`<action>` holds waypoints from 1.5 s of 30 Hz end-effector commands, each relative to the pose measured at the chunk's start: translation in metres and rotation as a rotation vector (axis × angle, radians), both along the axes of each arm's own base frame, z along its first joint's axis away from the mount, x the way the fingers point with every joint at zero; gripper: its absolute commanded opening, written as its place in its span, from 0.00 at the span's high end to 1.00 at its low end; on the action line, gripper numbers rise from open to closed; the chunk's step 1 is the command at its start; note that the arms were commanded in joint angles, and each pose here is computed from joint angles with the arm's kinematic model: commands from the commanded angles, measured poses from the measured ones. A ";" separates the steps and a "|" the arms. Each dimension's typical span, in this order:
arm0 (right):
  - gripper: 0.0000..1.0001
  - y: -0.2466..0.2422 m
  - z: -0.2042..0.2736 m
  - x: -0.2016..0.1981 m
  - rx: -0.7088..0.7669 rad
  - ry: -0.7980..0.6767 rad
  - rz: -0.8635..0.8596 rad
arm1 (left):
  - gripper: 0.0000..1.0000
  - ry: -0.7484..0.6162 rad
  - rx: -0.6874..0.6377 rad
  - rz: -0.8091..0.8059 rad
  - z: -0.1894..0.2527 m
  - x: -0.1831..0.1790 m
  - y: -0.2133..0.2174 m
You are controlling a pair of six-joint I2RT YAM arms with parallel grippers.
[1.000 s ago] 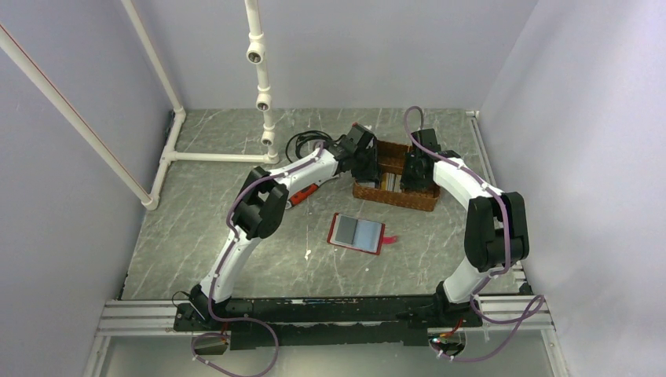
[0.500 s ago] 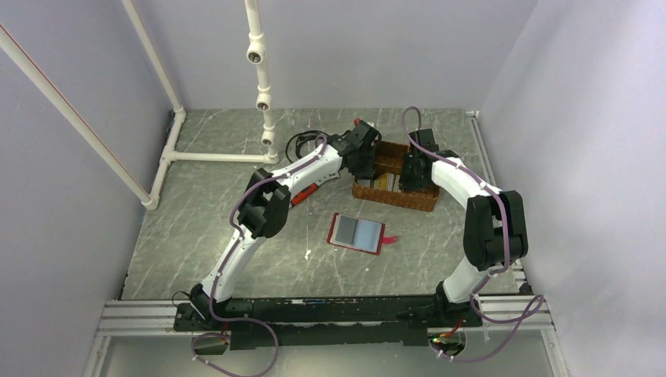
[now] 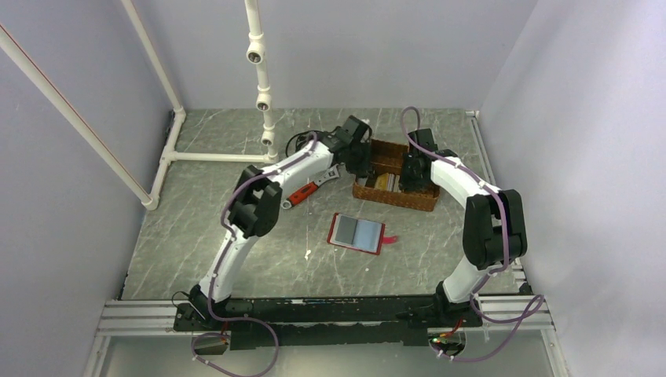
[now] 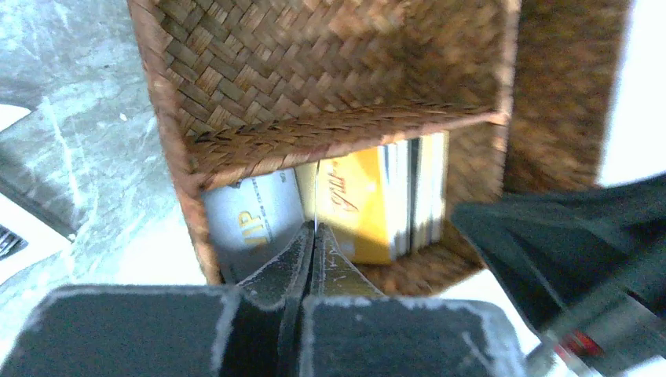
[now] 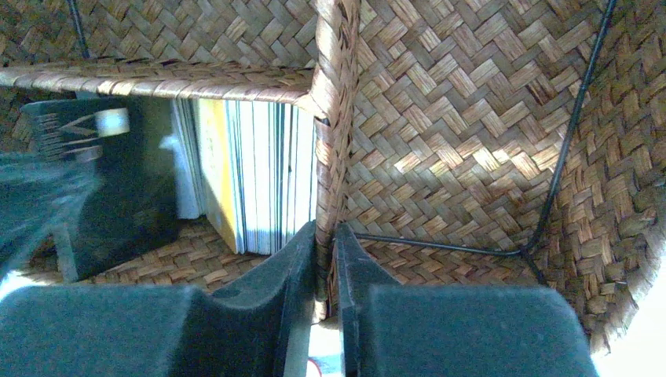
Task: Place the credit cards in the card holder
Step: Pick up the credit card from the storage box.
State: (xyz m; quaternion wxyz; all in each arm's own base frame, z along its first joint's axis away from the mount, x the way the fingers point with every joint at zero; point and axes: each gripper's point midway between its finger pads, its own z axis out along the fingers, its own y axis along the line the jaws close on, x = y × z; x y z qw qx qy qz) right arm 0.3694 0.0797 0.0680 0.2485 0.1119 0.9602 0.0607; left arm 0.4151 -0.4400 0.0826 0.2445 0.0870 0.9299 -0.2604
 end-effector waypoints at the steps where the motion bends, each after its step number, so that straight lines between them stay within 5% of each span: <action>1: 0.81 -0.012 0.019 0.017 -0.072 -0.047 -0.010 | 1.00 -0.097 -0.394 -0.067 0.143 0.010 0.007; 8: 0.41 0.008 0.105 0.016 -0.033 -0.235 0.086 | 1.00 -0.074 -0.769 -0.341 0.207 -0.034 0.052; 13: 0.26 0.110 0.159 -0.037 0.544 -0.413 0.482 | 1.00 -0.072 -0.879 -0.424 0.223 -0.071 0.079; 19: 0.27 0.149 0.194 -0.072 0.989 -0.433 0.561 | 1.00 -0.042 -0.984 -0.398 0.225 -0.088 0.089; 23: 0.36 0.152 0.186 -0.072 1.036 -0.391 0.526 | 1.00 -0.035 -1.016 -0.379 0.225 -0.090 0.091; 27: 0.69 0.156 0.183 -0.078 1.120 -0.364 0.497 | 1.00 -0.016 -1.042 -0.350 0.219 -0.088 0.091; 31: 0.89 0.155 0.184 -0.080 1.156 -0.391 0.477 | 1.00 0.003 -1.073 -0.331 0.214 -0.088 0.091; 42: 0.82 0.159 0.187 -0.081 1.222 -0.417 0.473 | 1.00 -0.012 -1.064 -0.299 0.205 -0.094 0.093; 44: 0.86 0.160 0.187 -0.079 1.226 -0.419 0.465 | 1.00 -0.012 -1.064 -0.301 0.204 -0.096 0.092; 45: 0.97 0.160 0.186 -0.078 1.219 -0.416 0.462 | 1.00 -0.008 -1.061 -0.300 0.203 -0.096 0.092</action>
